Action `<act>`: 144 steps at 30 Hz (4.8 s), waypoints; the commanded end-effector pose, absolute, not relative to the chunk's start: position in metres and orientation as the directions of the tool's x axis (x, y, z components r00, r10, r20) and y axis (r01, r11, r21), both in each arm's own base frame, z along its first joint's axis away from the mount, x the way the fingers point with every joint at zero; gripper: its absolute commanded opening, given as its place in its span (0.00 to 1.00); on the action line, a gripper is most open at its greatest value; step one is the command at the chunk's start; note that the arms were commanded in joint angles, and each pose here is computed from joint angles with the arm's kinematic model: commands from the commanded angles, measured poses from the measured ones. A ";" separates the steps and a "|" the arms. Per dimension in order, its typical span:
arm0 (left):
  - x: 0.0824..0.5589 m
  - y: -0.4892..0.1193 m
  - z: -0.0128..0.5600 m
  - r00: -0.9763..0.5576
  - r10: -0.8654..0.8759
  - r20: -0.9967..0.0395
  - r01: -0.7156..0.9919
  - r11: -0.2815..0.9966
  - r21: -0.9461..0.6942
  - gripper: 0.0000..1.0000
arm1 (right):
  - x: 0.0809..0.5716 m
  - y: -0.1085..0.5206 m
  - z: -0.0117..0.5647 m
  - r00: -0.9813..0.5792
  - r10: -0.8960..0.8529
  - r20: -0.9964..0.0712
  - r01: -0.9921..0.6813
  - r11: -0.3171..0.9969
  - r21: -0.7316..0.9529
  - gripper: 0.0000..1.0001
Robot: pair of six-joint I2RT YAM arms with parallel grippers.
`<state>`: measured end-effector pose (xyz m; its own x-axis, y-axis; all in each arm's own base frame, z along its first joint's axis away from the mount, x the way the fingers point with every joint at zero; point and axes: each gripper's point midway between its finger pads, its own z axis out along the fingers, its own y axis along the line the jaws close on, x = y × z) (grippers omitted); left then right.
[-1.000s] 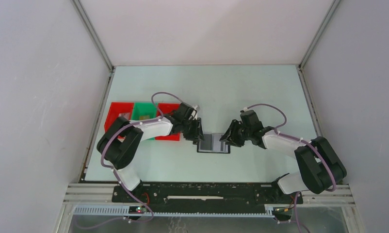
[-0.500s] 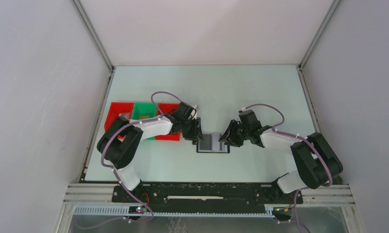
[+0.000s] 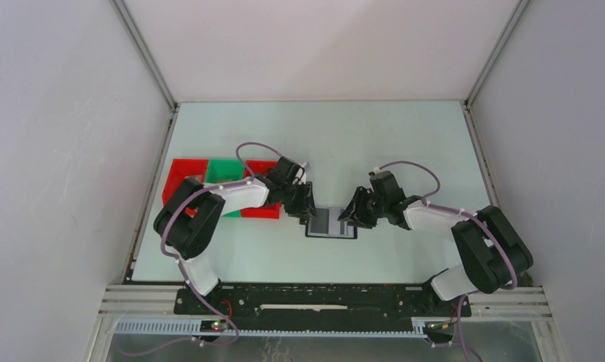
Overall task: Take the credit cards out of the card holder
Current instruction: Remove the credit card from the card holder, then place the credit card in the storage box.
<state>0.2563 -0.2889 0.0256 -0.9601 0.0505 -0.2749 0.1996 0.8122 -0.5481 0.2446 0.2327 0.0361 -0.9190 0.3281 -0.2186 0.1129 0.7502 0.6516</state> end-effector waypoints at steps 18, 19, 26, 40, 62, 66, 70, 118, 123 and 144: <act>0.265 -0.308 0.038 -0.941 0.082 -0.329 0.267 0.777 -0.570 0.41 | 0.251 0.280 0.106 -0.918 0.261 -0.299 -0.068 0.638 0.767 0.50; 0.266 -0.308 0.043 -0.938 0.081 -0.337 0.271 0.778 -0.567 0.41 | 0.251 0.283 0.107 -0.921 0.255 -0.295 -0.070 0.635 0.770 0.50; 0.280 -0.296 0.091 -0.917 0.050 -0.395 0.267 0.814 -0.516 0.41 | 0.250 0.303 0.106 -0.933 0.206 -0.293 -0.103 0.629 0.770 0.50; 0.297 -0.244 0.147 -0.869 -0.065 -0.490 0.201 0.859 -0.470 0.41 | 0.256 0.303 0.120 -0.905 0.224 -0.361 -0.149 0.629 0.763 0.50; 0.268 -0.307 0.043 -0.965 -0.001 -0.261 0.163 0.780 -0.604 0.41 | 0.260 0.261 0.049 -0.930 0.313 -0.191 0.070 0.662 0.746 0.49; 0.264 -0.305 0.026 -0.973 0.002 -0.231 0.143 0.789 -0.597 0.41 | 0.259 0.262 0.041 -0.933 0.313 -0.178 0.082 0.667 0.740 0.48; 0.261 -0.300 0.013 -0.978 0.004 -0.208 0.126 0.808 -0.576 0.40 | 0.258 0.262 0.034 -0.935 0.316 -0.164 0.102 0.678 0.728 0.48; 0.246 -0.294 0.197 -0.872 -0.023 -0.489 0.397 0.549 -0.736 0.55 | 0.243 0.224 0.162 -0.851 0.368 -0.375 -0.212 0.413 0.886 0.00; 0.234 -0.308 0.208 -0.885 0.001 -0.466 0.423 0.422 -0.802 0.58 | 0.240 0.231 0.192 -0.841 0.371 -0.393 -0.283 0.319 0.905 0.00; 0.230 -0.319 0.219 -0.898 -0.017 -0.440 0.414 0.306 -0.857 0.50 | 0.231 0.270 0.227 -0.867 0.344 -0.360 -0.341 0.117 0.933 0.00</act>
<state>0.2328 -0.3168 0.2108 -0.9015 -0.0205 -0.4322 0.3973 0.3565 -0.8456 0.2296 0.2674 0.2095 -0.8885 0.3248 -0.3242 -0.2867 0.1586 0.9448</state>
